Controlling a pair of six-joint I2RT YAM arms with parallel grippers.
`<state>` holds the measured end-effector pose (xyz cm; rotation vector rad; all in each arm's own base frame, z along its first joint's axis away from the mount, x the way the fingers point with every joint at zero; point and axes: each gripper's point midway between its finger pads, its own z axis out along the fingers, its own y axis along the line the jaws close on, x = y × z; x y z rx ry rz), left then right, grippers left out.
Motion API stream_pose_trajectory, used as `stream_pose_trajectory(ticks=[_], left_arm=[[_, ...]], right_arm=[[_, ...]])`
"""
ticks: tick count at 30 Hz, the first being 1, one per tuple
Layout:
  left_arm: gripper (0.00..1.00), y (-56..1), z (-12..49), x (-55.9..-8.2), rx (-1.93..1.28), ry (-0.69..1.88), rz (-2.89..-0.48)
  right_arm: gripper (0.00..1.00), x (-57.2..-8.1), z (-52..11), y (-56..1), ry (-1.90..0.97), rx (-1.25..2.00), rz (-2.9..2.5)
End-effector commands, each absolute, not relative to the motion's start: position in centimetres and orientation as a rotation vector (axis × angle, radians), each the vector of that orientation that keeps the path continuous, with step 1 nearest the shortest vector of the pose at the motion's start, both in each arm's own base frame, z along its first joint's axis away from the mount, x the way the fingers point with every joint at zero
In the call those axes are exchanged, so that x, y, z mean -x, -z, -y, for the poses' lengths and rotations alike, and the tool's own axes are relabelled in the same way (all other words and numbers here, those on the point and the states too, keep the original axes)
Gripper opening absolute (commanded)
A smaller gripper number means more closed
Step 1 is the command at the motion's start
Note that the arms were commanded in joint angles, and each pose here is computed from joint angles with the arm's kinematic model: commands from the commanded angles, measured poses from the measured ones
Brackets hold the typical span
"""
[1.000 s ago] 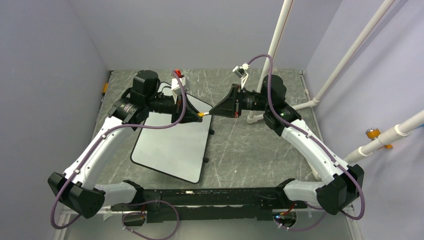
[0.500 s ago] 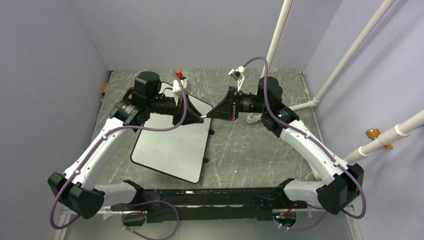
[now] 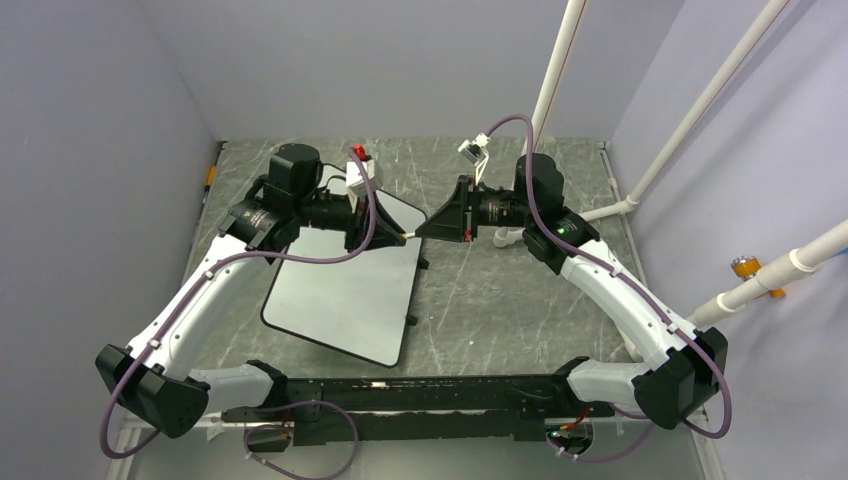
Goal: Write a sentence on the whiteboard
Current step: Pick up the pen cap from the whiteboard marker, then open the pen cap from the whiteboard marker.
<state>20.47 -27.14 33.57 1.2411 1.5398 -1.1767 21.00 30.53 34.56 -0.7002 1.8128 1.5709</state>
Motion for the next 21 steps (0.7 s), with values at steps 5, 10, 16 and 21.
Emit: stream_pose_trajectory(ticks=[5,10,16,21], left_arm=[[0.08,-34.3,27.1,-19.7,-1.274,1.188,-1.497],[0.00,-34.1,27.1,-19.6,-1.279,1.194,-1.500],[0.00,-33.9,26.9,-19.6,-1.281,1.173,-1.492],[0.00,-33.2,27.0,-20.1,-1.277,1.160,-1.511]], right_arm=[[0.00,-21.3,-29.8,-36.8,-1.525,0.713,-1.721],[0.00,-21.3,-29.7,-36.8,-1.517,0.708,-1.721],[0.00,-21.6,-28.9,-36.8,-1.473,0.685,-1.731],[0.00,-22.3,-26.3,-36.8,-1.396,0.595,-1.751]])
